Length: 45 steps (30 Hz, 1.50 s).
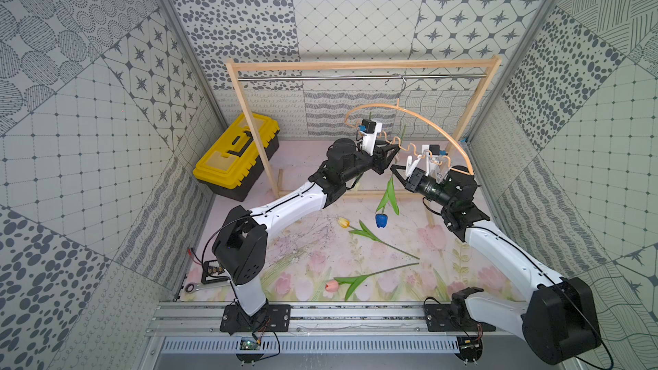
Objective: Dry the flowers on a clothes hanger
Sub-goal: Clamp the flower onto the hanger.
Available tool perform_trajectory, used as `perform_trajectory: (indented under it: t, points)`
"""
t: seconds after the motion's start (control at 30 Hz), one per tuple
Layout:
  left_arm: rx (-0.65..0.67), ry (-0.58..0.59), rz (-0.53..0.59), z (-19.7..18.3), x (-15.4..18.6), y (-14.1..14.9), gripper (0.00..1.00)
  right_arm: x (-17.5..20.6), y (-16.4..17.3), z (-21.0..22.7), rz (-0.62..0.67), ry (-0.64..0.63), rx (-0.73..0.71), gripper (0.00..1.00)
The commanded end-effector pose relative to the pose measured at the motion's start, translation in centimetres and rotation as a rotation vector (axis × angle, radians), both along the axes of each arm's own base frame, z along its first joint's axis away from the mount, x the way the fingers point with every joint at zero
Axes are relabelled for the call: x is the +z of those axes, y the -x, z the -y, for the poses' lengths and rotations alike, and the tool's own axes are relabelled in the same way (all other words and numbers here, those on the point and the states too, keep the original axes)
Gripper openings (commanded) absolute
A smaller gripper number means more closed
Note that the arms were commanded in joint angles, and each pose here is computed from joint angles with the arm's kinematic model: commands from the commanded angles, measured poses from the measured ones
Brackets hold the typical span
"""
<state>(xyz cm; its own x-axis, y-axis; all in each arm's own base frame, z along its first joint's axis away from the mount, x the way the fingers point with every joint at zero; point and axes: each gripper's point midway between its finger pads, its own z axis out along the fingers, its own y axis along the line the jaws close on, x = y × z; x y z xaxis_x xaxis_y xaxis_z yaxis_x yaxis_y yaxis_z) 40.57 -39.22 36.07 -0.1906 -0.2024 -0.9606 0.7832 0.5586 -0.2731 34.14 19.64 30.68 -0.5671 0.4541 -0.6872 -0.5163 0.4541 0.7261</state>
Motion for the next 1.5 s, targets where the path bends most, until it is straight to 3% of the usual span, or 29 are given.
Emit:
perform_trajectory:
  t: [0.0,0.1,0.23,0.3,0.5,0.8,0.87,0.93,1.07,1.23,1.33,1.47]
  points:
    - [-0.001,-0.027,-0.004,-0.5,-0.7,0.2,0.45,2.5,-0.1,0.1,0.11,-0.027,-0.002,0.0]
    - [-0.003,-0.028,-0.003,-0.6,-0.6,0.2,0.46,2.5,-0.1,0.1,0.108,-0.026,-0.001,0.0]
    - [0.004,-0.028,-0.003,-0.8,-0.6,0.1,0.64,2.0,-0.2,0.2,0.095,-0.017,-0.008,0.0]
    - [0.011,-0.03,-0.002,-1.0,-0.6,0.1,0.68,1.6,-0.3,0.2,0.084,-0.012,-0.015,0.0]
    - [0.073,-0.055,-0.027,-2.5,-2.1,0.0,0.78,-0.7,-0.4,0.8,0.021,0.018,-0.057,0.24]
    - [0.179,-0.135,-0.084,-6.4,-5.5,1.8,0.82,-5.8,0.7,3.4,-0.128,0.152,-0.185,0.4]
    - [0.231,-0.171,-0.099,-8.0,-6.5,2.3,0.82,-7.3,1.4,4.5,-0.181,0.207,-0.233,0.53]
    - [0.272,-0.211,-0.121,-9.6,-7.6,3.1,0.81,-8.6,2.4,5.9,-0.233,0.264,-0.286,0.54]
    - [0.269,-0.386,-0.093,-11.1,-11.9,6.4,0.7,-11.3,4.7,9.6,-0.354,0.384,-0.436,0.54]
    - [0.021,-0.777,-0.001,-7.5,-19.2,13.9,0.6,-14.7,7.5,12.4,-0.549,0.482,-0.537,0.51]
    - [-0.146,-0.914,-0.135,-6.3,-22.5,17.4,0.49,-15.8,8.5,13.4,-0.632,0.516,-0.578,0.5]
    - [-0.288,-1.006,-0.232,-6.1,-24.8,21.0,0.48,-15.9,9.1,14.4,-0.662,0.528,-0.619,0.5]
